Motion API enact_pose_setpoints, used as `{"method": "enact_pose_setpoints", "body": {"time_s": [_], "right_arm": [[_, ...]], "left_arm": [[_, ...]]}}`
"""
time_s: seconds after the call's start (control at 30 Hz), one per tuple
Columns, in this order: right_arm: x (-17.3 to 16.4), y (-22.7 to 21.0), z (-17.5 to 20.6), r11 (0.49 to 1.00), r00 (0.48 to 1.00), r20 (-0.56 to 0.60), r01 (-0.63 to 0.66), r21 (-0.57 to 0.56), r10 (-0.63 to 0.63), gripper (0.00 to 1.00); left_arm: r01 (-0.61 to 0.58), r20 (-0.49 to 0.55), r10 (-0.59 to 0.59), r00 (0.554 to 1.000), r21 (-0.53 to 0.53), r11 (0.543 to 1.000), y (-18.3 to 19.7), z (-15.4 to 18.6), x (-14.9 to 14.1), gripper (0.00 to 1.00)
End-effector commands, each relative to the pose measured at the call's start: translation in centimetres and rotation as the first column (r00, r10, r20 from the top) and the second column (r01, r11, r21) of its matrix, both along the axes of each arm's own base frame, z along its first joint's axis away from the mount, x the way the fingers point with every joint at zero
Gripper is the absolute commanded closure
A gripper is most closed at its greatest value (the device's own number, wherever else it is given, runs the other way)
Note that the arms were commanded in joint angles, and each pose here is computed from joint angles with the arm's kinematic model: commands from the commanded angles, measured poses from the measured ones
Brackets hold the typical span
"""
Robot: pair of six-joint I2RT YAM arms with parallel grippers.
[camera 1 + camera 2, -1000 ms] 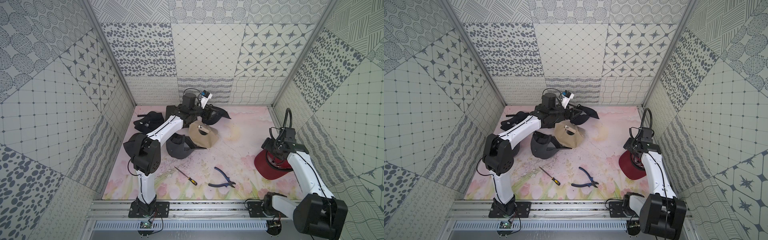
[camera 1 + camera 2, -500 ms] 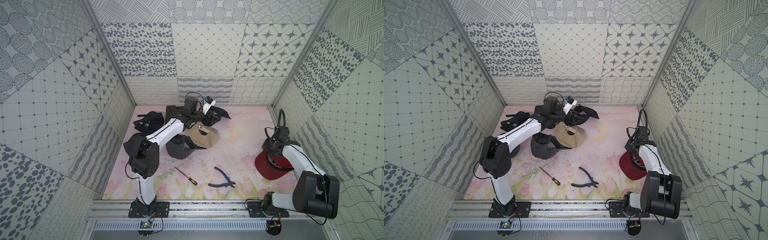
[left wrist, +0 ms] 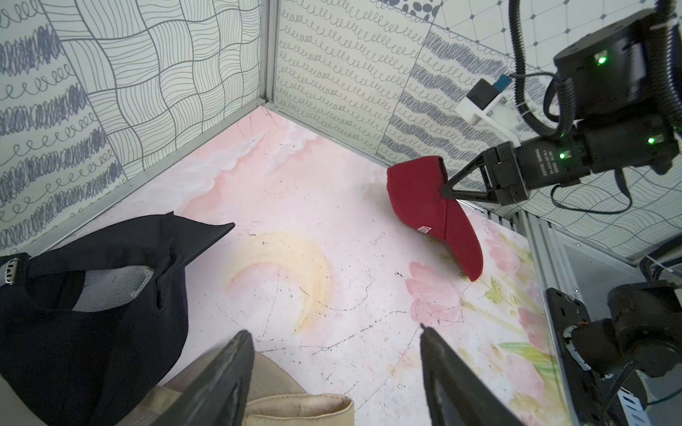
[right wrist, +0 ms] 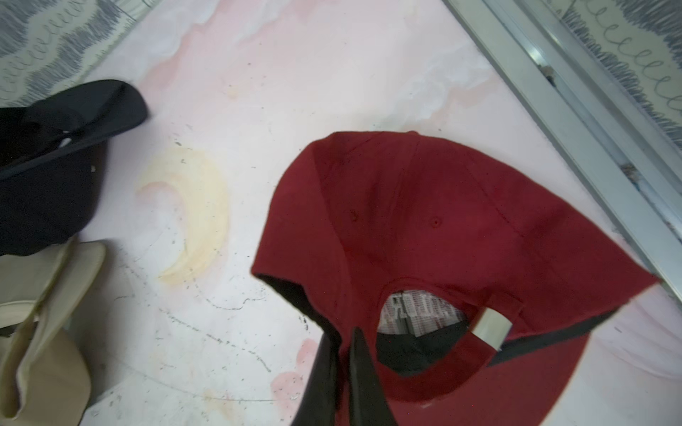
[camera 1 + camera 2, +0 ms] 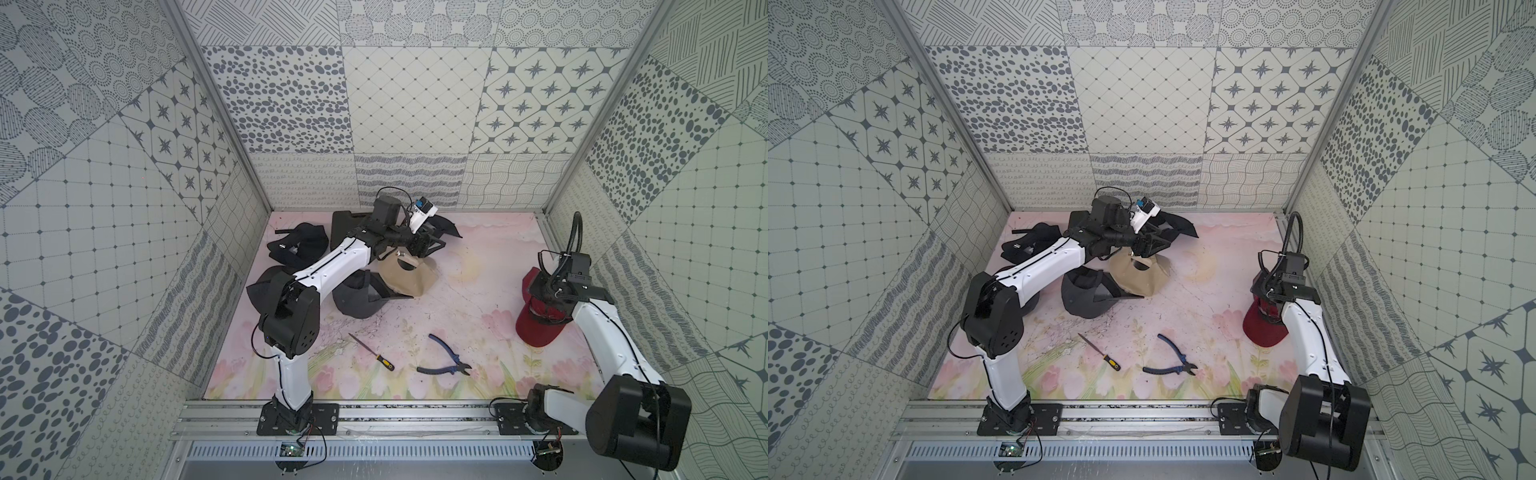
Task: Open the adjustable buckle of the baseball cap
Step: Pick up the baseball cap from the center of the board.
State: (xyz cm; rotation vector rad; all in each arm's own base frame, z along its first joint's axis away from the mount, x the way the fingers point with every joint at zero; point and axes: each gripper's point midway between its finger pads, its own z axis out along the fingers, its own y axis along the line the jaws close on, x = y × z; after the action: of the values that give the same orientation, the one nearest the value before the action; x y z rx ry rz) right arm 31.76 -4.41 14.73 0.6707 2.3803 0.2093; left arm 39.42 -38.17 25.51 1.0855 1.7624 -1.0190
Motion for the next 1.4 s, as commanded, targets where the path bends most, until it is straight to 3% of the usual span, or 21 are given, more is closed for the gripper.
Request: {"method": "enact_pose_setpoints", "body": {"time_s": [0.0, 0.37, 0.53, 0.87, 1.03, 1.37], "right_arm": [[1.0, 2.4, 4.0, 0.993, 0.988, 0.132, -0.086, 0.083, 0.074, 1.0], [1.6, 7.6, 10.0, 0.944, 0.915, 0.309, -0.308, 0.116, 0.261, 1.0], [1.7, 10.9, 12.1, 0.887, 0.831, 0.379, -0.459, 0.056, 0.407, 1.0], [1.7, 16.2, 12.8, 0.747, 0.655, 0.406, -0.655, -0.114, 0.637, 1.0], [1.3, 17.8, 13.4, 0.689, 0.564, 0.426, -0.684, -0.239, 0.707, 1.0], [2.3, 18.7, 13.4, 0.648, 0.517, 0.406, -0.685, -0.333, 0.754, 1.0]], "left_arm": [[0.1, 0.027, -0.1, 0.995, -0.01, 0.995, -1.0, 0.1, -1.6, 0.28], [0.181, 0.021, -0.18, 0.983, -0.021, 0.983, -1.7, 0.7, -3.6, 0.27], [0.18, 0.022, -0.179, 0.984, -0.046, 0.983, -1.6, 1.7, -4.0, 0.27], [0.015, -0.043, -0.017, 0.999, -0.032, 0.999, 0.1, 3.0, -2.3, 0.28], [-0.118, -0.172, 0.107, 0.979, -0.052, 0.992, 1.8, 3.1, 0.3, 0.29], [-0.147, -0.233, 0.124, 0.965, -0.083, 0.986, 2.6, 3.0, 1.1, 0.29]]}}
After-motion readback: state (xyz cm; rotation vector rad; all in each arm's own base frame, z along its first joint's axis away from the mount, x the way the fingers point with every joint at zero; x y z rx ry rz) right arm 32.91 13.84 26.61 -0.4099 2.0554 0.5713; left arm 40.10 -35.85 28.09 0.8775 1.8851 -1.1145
